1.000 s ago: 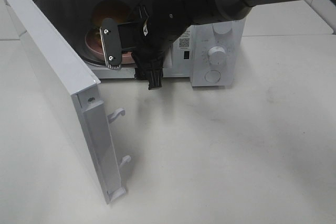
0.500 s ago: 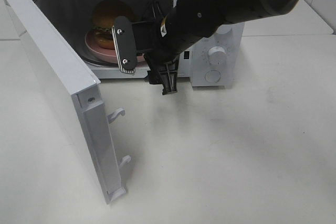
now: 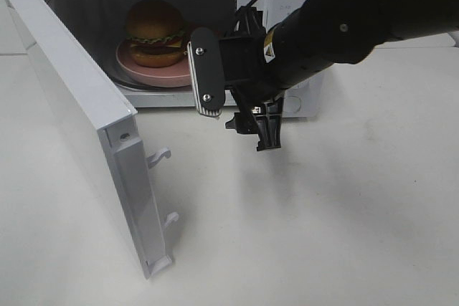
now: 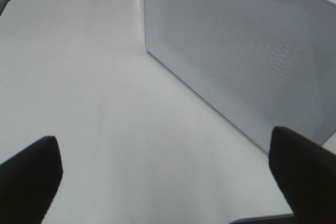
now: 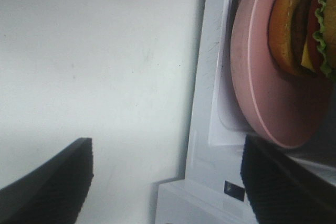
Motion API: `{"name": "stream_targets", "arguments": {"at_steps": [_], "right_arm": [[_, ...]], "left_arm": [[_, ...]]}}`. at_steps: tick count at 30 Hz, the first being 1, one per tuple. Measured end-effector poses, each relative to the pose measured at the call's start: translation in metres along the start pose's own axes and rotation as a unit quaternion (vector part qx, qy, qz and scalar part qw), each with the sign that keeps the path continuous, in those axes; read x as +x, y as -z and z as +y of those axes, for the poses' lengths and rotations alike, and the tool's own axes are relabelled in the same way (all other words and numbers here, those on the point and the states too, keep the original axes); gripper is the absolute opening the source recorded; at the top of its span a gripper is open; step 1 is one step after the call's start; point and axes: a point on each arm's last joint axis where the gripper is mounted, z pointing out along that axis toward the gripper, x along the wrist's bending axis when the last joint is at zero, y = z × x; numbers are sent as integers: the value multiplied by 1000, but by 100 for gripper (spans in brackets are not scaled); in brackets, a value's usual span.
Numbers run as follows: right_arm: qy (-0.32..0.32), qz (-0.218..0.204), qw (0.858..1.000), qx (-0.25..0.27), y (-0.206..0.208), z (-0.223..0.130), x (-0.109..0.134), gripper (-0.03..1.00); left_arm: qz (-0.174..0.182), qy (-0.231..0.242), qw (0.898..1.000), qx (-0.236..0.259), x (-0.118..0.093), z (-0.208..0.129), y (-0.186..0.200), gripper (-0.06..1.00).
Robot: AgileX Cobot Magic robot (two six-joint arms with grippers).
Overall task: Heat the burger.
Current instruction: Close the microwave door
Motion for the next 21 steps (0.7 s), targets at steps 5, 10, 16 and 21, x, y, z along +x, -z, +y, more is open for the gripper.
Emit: {"name": "stream_targets", "arguments": {"at_steps": [5,10,16,21], "right_arm": [[-27,-6,1000,-3,22,-6,9,76],[-60,-11,998,-6,44,-13,21,76],[-127,-15,992,-10,68,-23,40,76],[-209,-17,978,-12,86,-31,55,76]], "left_arm": [[0,0,1000,0,0,0,0,99],[0,0,1000,0,0,0,0,99],[0,0,1000,0,0,0,0,99],[0,0,1000,0,0,0,0,99]]}}
